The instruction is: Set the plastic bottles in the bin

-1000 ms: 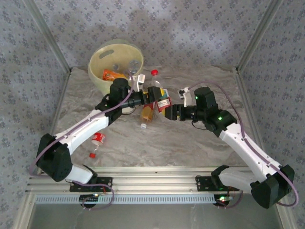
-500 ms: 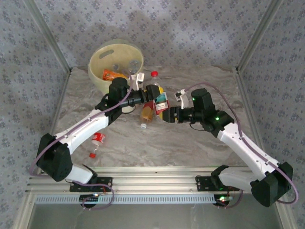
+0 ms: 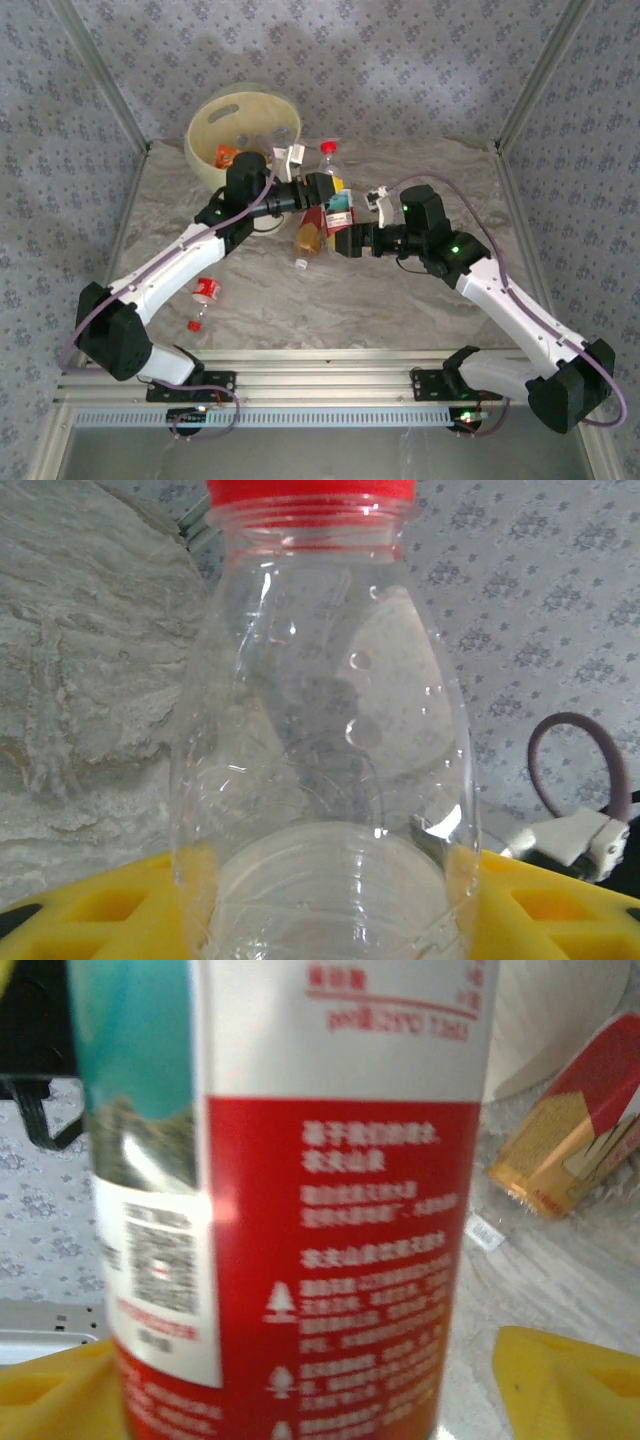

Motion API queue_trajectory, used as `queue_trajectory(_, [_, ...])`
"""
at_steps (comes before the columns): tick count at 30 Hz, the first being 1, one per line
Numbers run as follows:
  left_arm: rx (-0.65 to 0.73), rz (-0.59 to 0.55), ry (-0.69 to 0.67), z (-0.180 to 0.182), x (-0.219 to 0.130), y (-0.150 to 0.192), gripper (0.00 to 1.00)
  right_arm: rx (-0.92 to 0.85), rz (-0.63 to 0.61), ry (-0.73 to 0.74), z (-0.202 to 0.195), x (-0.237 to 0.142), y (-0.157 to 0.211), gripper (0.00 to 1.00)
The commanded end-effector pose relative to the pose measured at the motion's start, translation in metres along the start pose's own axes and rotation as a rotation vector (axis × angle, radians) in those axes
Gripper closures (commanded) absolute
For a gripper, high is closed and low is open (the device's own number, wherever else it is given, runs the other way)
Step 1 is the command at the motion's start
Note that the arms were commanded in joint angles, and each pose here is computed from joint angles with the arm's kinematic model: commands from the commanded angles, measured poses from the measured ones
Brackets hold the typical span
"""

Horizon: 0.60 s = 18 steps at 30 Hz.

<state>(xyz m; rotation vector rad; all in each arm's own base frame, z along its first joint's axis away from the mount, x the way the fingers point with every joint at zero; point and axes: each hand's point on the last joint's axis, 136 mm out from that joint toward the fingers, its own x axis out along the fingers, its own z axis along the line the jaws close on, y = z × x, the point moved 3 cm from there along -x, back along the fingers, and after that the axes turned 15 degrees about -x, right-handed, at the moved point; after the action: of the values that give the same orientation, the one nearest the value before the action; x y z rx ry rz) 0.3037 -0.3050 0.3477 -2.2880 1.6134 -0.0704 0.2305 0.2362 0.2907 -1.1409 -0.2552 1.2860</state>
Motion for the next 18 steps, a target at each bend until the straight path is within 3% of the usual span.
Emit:
queue_trajectory(1, [0.083, -0.015, 0.029, -0.032, -0.024, -0.012, 0.42, -0.052, -0.069, -0.023, 0.017, -0.016, -0.018, 0.06])
queue_trajectory(3, [0.093, -0.024, 0.014, -0.034, -0.031, -0.021, 0.42, -0.071, -0.097, -0.027, 0.022, -0.023, -0.025, 0.0])
queue_trajectory(13, [0.265, -0.134, -0.169, -0.065, -0.086, -0.08, 0.39, -0.144, -0.198, 0.002, 0.041, -0.056, -0.048, 0.0])
queue_trajectory(18, [0.248, -0.181, -0.295, -0.057, -0.105, -0.117, 0.36, -0.149, -0.203, 0.016, 0.042, -0.062, -0.049, 0.0])
